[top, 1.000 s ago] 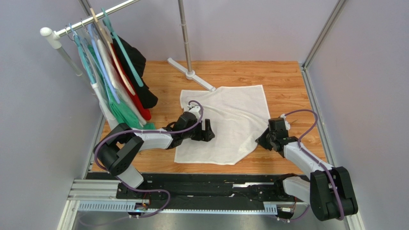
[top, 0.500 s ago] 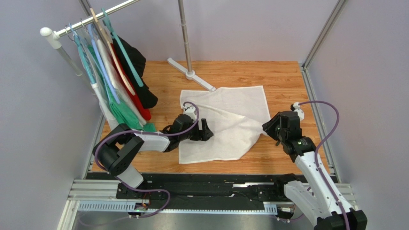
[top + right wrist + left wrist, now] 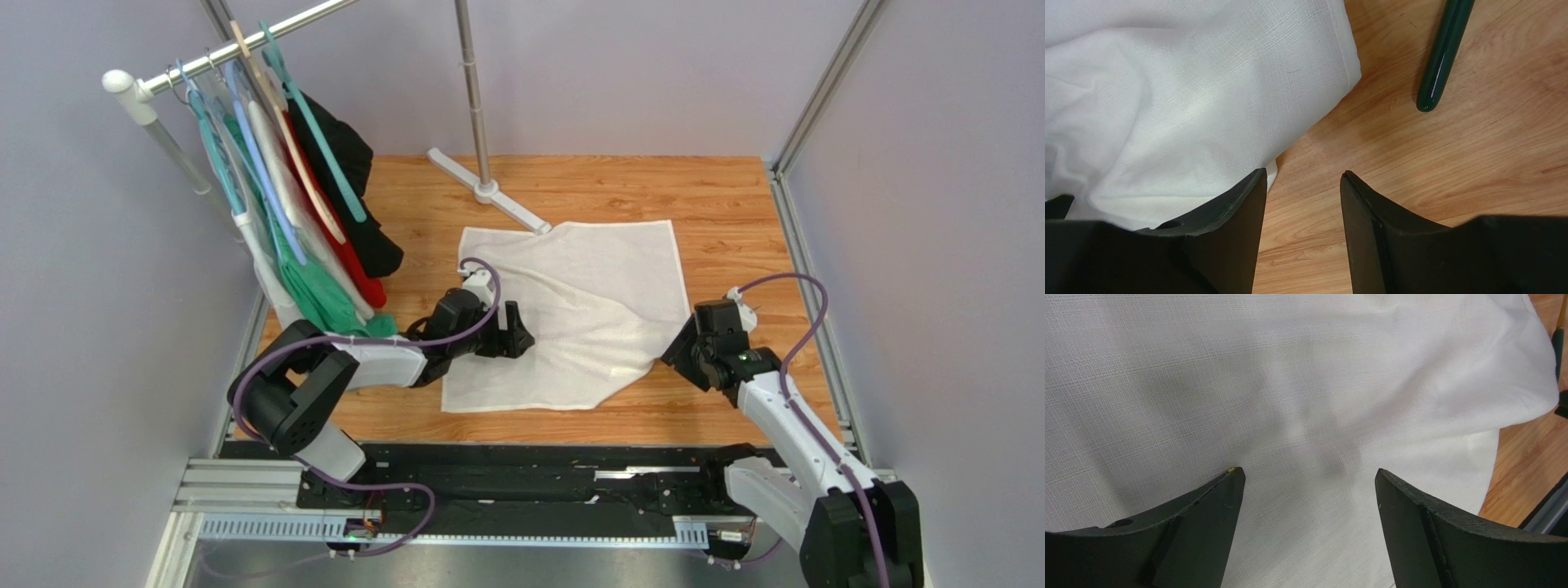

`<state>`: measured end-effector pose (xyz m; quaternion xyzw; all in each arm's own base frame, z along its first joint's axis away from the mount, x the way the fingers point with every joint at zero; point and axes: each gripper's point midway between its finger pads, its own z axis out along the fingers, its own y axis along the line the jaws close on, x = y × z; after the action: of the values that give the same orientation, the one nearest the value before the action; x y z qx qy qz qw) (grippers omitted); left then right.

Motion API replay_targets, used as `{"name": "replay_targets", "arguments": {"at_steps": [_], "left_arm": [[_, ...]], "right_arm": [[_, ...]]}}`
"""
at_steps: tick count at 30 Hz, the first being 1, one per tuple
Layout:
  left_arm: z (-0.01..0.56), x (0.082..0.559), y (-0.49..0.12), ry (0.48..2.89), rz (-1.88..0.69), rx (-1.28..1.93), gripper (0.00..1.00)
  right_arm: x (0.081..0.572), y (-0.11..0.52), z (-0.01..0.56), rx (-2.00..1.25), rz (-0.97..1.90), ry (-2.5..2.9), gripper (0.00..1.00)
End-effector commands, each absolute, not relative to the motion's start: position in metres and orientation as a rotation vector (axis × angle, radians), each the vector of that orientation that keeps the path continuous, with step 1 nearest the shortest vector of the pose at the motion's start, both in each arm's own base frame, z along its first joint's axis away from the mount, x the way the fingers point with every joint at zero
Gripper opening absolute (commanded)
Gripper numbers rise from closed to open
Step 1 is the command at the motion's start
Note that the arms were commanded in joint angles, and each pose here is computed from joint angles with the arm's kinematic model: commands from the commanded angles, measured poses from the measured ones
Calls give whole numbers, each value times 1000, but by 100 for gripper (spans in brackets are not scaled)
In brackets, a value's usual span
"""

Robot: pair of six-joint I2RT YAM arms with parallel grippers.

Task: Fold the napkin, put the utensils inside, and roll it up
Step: Flatten the napkin out

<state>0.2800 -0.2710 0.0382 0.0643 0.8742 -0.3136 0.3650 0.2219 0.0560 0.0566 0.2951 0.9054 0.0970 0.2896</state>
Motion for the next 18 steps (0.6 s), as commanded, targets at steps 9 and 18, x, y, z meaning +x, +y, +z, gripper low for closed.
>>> {"name": "replay_targets", "arguments": {"at_steps": [9,18], "left_arm": [[114,218,-310,1994,-741,702,88],[95,174,-400,1950,-776,940,87]], "right_arm": [[281,61,62,761,259,2331,46],[303,69,50,696,250,2394,28]]}}
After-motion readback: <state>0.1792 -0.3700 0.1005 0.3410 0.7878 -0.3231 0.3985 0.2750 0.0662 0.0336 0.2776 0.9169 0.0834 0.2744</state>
